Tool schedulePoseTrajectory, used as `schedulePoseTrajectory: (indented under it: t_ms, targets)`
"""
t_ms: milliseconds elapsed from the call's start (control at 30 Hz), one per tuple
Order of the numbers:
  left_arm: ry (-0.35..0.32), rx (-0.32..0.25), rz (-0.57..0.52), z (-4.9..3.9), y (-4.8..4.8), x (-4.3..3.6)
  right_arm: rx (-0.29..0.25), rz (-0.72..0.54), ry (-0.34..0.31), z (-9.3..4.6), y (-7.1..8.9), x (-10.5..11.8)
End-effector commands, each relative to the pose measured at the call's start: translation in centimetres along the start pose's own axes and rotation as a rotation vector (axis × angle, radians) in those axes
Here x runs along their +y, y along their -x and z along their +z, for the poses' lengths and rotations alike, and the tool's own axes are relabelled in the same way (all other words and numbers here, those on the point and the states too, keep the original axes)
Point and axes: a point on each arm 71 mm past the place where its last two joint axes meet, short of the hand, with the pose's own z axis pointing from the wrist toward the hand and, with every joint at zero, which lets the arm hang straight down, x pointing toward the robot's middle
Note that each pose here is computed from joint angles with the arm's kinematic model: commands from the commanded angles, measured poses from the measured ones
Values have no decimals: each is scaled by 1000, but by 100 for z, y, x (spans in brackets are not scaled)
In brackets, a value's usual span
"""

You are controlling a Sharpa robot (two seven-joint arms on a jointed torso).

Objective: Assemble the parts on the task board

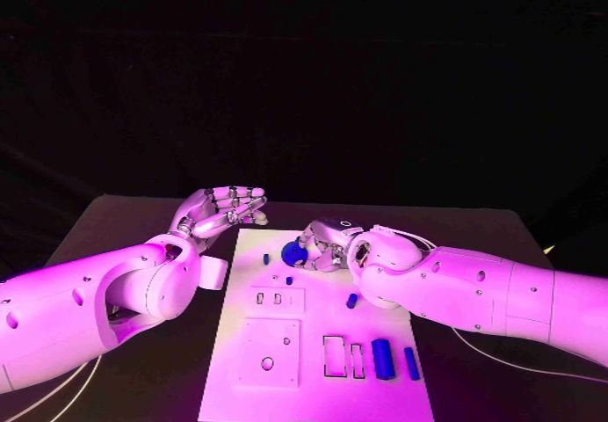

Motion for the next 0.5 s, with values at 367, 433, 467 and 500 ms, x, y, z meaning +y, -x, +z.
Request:
schedulePoseTrajectory:
  t_ms: [367,433,467,500]
  targets:
    - [-7,13,-10,4,-8,-10,93,-22,-20,-55,-125,-43]
    - [-7,13,-10,4,-7,-10,96,-22,-18,-61,-127,-40]
    - [-7,13,-10,4,-6,-10,97,-22,-17,-64,-128,-38]
    - [-7,13,-10,4,-5,-10,98,-22,-16,-67,-129,-36]
